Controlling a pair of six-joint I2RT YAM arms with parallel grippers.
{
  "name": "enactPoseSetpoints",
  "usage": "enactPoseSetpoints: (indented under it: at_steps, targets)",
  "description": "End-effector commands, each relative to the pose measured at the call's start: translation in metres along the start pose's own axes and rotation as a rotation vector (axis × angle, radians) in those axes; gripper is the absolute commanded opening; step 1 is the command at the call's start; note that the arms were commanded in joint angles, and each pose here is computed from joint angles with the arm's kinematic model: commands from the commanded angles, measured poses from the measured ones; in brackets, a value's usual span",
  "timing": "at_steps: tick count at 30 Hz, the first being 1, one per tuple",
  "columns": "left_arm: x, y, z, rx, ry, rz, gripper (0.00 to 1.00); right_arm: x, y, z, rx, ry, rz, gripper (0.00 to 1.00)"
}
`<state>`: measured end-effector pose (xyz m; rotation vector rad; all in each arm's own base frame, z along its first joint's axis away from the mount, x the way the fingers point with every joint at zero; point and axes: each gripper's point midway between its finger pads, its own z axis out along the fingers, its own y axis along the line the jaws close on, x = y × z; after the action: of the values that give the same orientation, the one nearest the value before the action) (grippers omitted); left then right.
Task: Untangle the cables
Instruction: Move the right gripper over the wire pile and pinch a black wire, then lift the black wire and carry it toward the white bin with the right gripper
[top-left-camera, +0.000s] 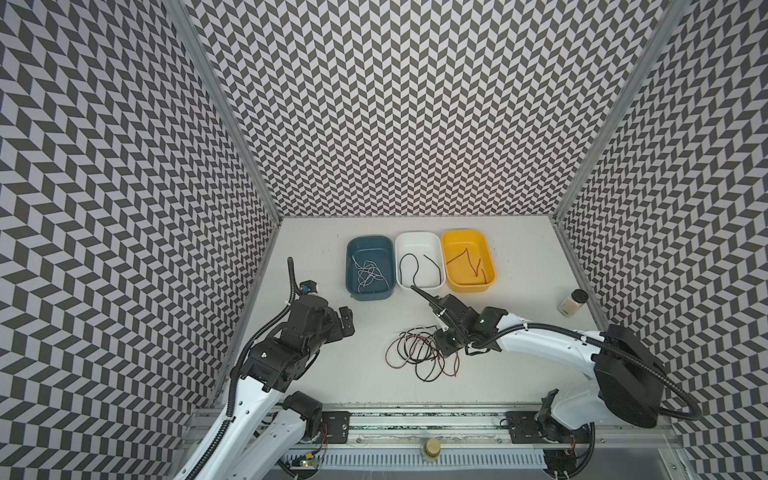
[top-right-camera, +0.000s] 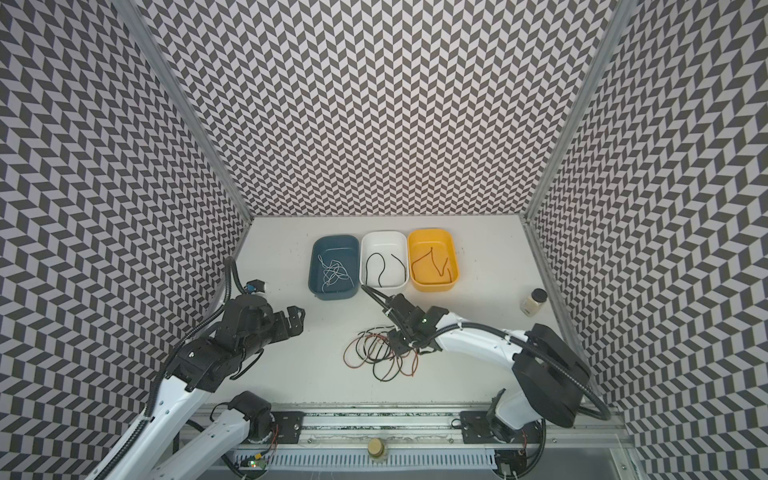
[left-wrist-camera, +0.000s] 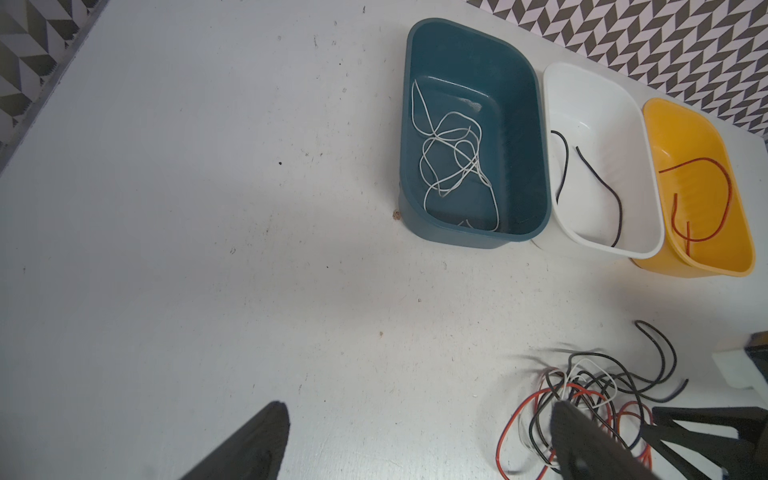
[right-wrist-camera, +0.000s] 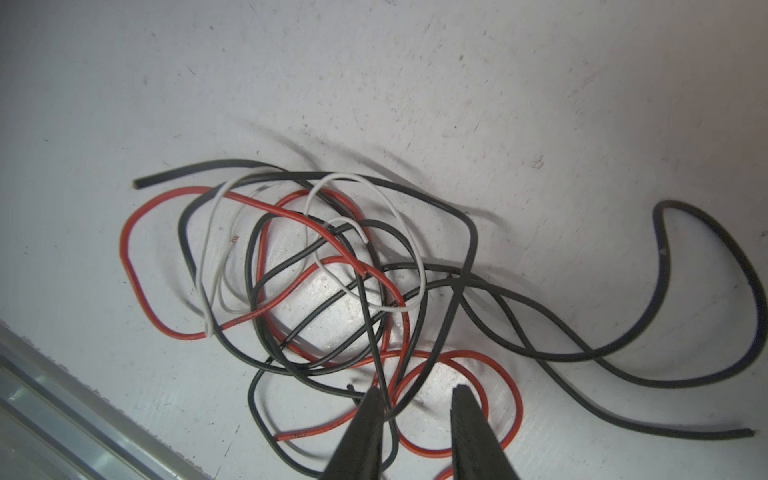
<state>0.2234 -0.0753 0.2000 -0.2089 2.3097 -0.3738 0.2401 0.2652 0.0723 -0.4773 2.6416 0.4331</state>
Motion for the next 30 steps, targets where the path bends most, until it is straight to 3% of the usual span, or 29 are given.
enactPoseSetpoints:
  at_steps: [1,8,16,21,30]
  targets:
    - [-0.003,-0.003,0.0,0.009,-0.007,0.001,1.0,0.003,-0.005,0.011,-0.014,0.015,0.018,0.25]
    - [-0.002,-0.003,0.001,0.008,-0.005,0.0,1.0,0.003,-0.003,0.016,-0.041,0.015,0.034,0.2]
    - [-0.002,-0.003,0.001,0.009,-0.001,0.001,1.0,-0.007,-0.005,0.002,-0.029,-0.026,0.042,0.07]
    - [-0.002,-0.004,0.001,0.013,-0.002,0.001,1.0,-0.026,-0.005,-0.024,-0.014,-0.111,0.04,0.0]
    - [-0.002,-0.004,0.001,0.014,-0.001,0.002,1.0,-0.077,-0.002,-0.099,0.028,-0.299,-0.01,0.0]
